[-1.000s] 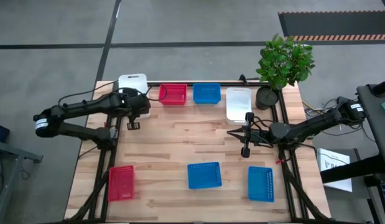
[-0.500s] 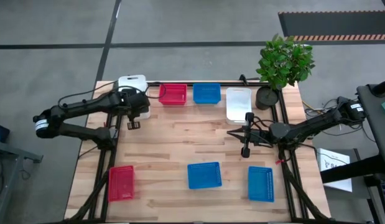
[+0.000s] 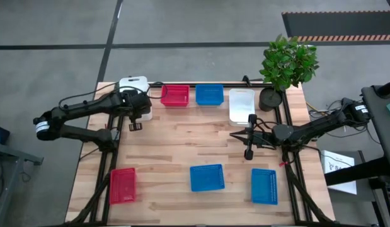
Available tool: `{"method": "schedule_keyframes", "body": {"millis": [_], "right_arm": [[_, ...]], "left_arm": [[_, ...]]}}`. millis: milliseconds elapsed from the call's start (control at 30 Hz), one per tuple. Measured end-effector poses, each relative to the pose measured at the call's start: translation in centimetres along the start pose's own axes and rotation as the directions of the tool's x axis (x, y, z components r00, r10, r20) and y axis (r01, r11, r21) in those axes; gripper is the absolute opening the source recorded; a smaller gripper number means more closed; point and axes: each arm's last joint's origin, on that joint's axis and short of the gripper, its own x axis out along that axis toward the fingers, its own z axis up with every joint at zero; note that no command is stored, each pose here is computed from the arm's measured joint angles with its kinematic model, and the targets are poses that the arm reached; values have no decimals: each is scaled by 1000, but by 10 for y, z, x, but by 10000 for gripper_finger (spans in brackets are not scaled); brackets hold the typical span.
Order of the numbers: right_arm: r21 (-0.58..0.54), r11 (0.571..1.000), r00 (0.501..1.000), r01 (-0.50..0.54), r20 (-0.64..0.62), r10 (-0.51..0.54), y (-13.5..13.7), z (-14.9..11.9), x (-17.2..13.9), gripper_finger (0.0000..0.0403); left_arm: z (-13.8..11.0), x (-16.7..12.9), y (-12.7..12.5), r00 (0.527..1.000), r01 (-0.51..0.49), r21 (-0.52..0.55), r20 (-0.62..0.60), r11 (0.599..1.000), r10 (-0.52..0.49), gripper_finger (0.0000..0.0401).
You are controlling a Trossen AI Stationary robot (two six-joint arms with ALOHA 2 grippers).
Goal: Stack baskets by color
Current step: Stack the bottom white bin on the top left white bin, then stack the bottom left blue bin on the top blue bin
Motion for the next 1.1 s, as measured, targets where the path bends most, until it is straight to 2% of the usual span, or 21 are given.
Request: {"method": "schedule_keyframes", "body": {"millis": [300,733,833,967,1033,1100], "right_arm": [[9,1000,1000,0,-1,0,0,0,0,9],[8,1000,1000,0,-1,0,0,0,0,9],[8,1000,1000,0,-1,0,0,0,0,9],[6,1000,1000,-1,-2,1,0,0,0,9],[7,1000,1000,-1,-2,1,0,0,0,9],[19,1000,1000,-1,-2,1,0,0,0,9]], "left_arm": [[0,1,0,1000,-1,0,-4,1000,1,6],[-1,1,0,1000,-23,-3,-13,1000,23,108],[1,-2,0,1000,14,-40,21,999,-13,115],[4,-7,-1,994,32,-175,113,984,-12,116],[10,-12,-4,977,59,-204,214,977,-15,116],[17,-20,-10,938,79,-203,346,976,-4,116]]}}
